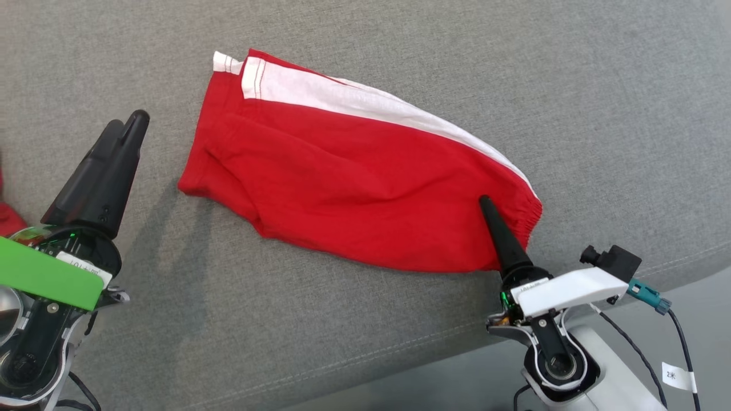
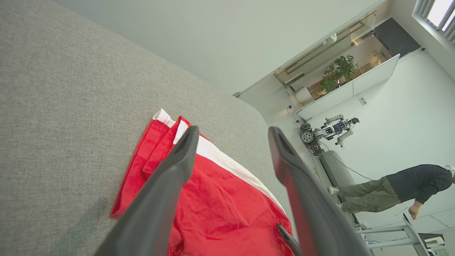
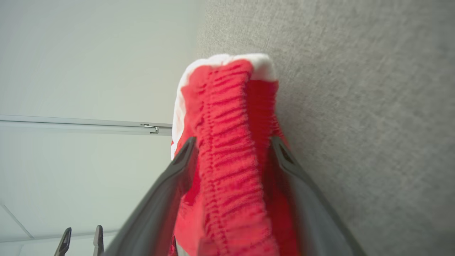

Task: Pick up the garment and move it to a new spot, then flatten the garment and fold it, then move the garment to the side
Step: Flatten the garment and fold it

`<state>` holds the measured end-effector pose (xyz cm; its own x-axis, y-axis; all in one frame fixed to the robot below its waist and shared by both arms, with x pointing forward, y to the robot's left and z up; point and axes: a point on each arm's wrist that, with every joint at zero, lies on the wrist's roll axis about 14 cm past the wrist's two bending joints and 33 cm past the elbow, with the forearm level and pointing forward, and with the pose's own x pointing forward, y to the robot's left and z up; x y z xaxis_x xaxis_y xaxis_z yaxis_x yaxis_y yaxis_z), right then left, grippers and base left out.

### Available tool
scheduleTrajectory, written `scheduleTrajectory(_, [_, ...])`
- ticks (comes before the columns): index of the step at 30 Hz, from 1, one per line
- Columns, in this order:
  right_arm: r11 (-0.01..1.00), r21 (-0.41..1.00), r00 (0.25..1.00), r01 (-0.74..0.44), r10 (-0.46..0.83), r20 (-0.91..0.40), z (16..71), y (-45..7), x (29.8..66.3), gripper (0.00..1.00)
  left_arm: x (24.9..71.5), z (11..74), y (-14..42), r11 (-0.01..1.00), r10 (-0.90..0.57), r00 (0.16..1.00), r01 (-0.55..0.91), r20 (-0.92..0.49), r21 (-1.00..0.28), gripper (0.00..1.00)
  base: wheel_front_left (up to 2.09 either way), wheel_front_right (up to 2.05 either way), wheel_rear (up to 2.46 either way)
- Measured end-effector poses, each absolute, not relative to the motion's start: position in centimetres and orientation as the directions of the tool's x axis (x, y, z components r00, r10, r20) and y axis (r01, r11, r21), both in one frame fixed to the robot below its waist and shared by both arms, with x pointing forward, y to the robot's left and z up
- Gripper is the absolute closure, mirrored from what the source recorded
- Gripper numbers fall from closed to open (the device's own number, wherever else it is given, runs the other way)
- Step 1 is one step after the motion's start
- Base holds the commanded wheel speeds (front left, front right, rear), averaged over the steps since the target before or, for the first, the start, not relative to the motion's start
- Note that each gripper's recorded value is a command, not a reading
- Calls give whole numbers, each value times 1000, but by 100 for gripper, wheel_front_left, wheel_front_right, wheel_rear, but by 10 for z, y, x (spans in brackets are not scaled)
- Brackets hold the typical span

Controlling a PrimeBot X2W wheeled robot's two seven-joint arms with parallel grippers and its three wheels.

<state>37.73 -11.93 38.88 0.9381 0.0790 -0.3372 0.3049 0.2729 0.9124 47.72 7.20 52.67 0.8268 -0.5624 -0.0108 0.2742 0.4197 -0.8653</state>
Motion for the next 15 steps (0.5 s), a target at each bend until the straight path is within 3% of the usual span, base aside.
scheduleTrajectory(4, [186, 930, 939, 319, 73, -336, 387, -119, 388, 0, 474, 530, 80, 431, -542, 840, 267, -10, -862, 0, 0, 0, 0])
scheduleTrajectory(5, [169, 931, 938, 323, 69, -338, 386, -120, 389, 52, 473, 531, 83, 434, -535, 845, 265, -9, -861, 0, 0, 0, 0])
scheduleTrajectory(6, [150, 931, 937, 332, 63, -344, 385, -121, 390, 69, 473, 532, 86, 438, -528, 849, 263, -9, -860, 0, 0, 0, 0])
scheduleTrajectory(7, [139, 931, 935, 338, 59, -348, 384, -122, 390, 100, 473, 533, 89, 443, -519, 855, 261, -8, -857, 0, 0, 0, 0])
scheduleTrajectory(15, [169, 932, 935, 321, 97, -340, 385, -121, 390, 100, 466, 531, 107, 469, -467, 884, 224, -24, -854, 0, 0, 0, 0])
